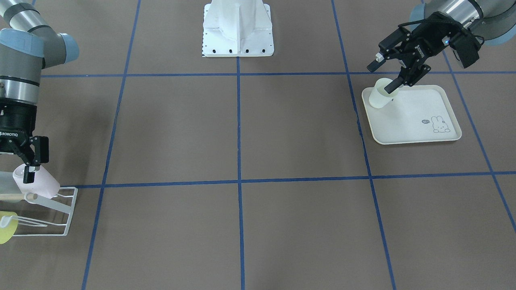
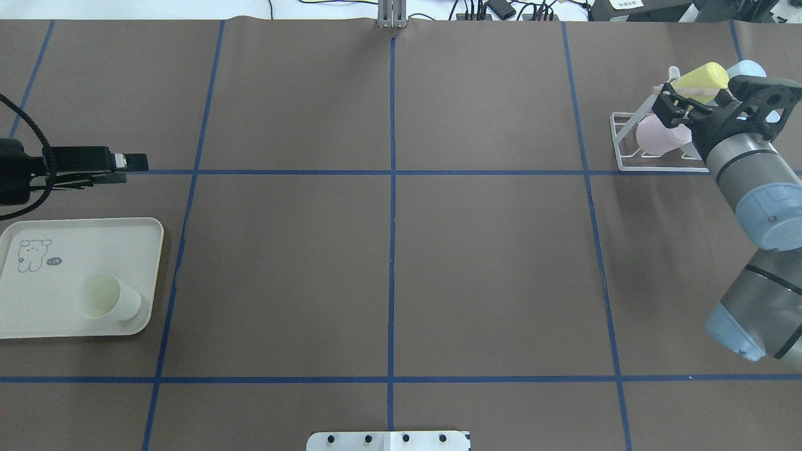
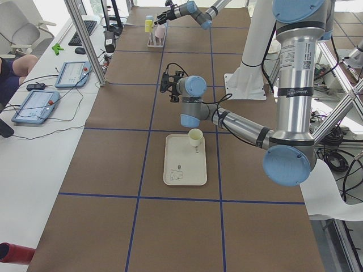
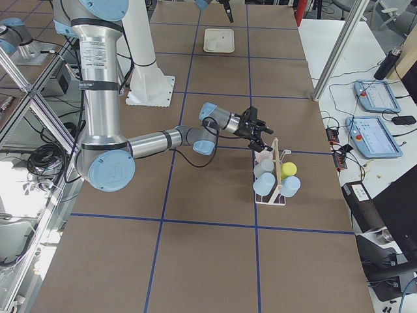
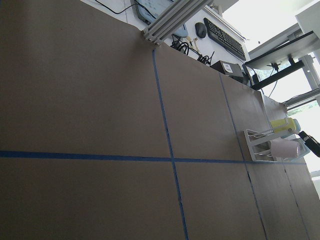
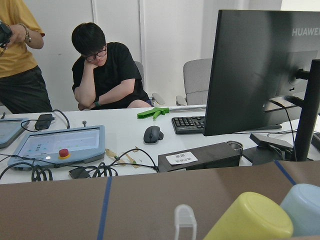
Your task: Transfer IKEA cup to right arm and place on rack
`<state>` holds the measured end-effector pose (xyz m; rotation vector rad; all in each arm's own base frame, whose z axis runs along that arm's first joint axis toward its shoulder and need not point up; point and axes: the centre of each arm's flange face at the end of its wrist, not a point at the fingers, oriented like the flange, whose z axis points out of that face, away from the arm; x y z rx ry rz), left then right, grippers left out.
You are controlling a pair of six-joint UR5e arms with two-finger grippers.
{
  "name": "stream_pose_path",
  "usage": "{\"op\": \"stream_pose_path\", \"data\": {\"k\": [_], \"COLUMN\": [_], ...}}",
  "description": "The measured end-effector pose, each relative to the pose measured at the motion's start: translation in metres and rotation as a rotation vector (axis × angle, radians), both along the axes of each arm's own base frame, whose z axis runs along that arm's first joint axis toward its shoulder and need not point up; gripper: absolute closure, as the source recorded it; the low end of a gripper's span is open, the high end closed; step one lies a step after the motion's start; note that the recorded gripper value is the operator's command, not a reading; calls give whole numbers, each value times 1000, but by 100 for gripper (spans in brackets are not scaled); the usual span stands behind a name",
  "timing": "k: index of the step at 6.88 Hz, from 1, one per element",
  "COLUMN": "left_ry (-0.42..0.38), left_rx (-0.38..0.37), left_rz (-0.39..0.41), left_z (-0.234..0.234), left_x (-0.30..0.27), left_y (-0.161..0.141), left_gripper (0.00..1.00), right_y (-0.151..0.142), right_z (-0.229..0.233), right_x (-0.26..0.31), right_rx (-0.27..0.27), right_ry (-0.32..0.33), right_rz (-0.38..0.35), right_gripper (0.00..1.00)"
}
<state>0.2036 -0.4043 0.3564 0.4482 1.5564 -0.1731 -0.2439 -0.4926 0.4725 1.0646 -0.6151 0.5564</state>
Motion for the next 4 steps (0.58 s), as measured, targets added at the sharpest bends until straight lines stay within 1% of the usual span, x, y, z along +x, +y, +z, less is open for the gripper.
{"op": "stream_pose_path", "data": {"k": [1,2,4], "left_ry": [-30,-91,-252], "left_rx": [-8,-13,11], "left_rz": [-2,-5,4], "left_z": [3,7,25], "left_x": [-4,-13,-24], "left_y": [-4,-13,-26], "left_gripper": [1,1,0], "right_y": [5,13,30], "right_z": [-14,-30,-52], "right_x": [3,7,14], "right_rx": [10,19,26], "right_ry": [-29,-59,-111], "right_rz": [-28,-63,-136], "right_gripper": [0,0,0]}}
